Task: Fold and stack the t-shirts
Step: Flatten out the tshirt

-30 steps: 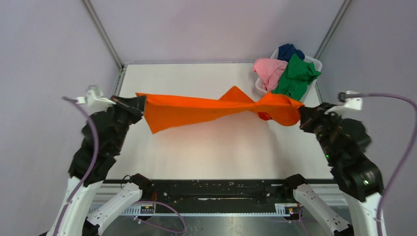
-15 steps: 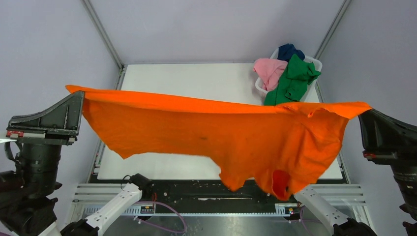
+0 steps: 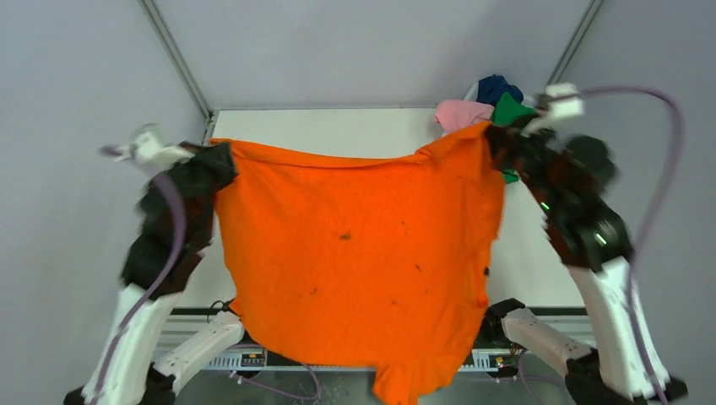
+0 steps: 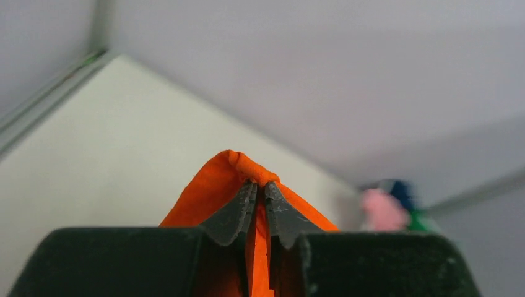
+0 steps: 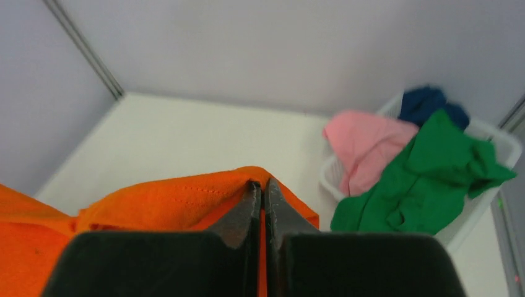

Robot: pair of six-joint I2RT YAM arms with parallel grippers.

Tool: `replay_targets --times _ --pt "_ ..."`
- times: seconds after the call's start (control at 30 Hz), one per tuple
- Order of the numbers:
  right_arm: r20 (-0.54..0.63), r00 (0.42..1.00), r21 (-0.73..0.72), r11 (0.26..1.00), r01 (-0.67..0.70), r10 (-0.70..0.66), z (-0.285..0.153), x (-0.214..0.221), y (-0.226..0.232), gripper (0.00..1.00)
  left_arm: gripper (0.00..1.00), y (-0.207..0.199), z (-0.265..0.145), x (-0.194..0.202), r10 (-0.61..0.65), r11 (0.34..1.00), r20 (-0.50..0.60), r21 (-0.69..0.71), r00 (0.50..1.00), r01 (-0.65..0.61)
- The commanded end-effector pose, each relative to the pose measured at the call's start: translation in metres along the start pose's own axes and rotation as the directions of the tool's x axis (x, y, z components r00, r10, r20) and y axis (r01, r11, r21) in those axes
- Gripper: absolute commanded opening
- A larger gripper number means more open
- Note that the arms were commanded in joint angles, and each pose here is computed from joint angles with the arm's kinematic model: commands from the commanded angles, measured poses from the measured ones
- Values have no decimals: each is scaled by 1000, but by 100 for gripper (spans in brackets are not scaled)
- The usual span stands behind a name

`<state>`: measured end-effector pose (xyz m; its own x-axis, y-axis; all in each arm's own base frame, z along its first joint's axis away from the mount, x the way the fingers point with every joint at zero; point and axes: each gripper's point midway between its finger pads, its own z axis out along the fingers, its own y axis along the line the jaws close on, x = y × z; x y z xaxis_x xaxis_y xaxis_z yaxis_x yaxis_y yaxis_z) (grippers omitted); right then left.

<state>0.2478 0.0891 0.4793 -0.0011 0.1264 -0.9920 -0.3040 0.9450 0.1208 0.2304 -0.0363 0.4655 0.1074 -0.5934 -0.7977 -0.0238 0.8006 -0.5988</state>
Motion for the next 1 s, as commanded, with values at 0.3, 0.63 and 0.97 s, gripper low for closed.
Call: replay_targets --times 0.3,0.63,0.97 --pt "-545 834 66 996 -55 82 221 255 -6 97 99 211 162 233 -59 777 -589 -534 806 -334" --pt "-672 716 33 974 -223 186 190 322 27 100 99 190 122 289 -181 897 -686 -408 705 -167" --pt "-805 522 178 954 -241 282 152 408 37 100 99 194 77 367 -302 902 -799 -415 519 -115"
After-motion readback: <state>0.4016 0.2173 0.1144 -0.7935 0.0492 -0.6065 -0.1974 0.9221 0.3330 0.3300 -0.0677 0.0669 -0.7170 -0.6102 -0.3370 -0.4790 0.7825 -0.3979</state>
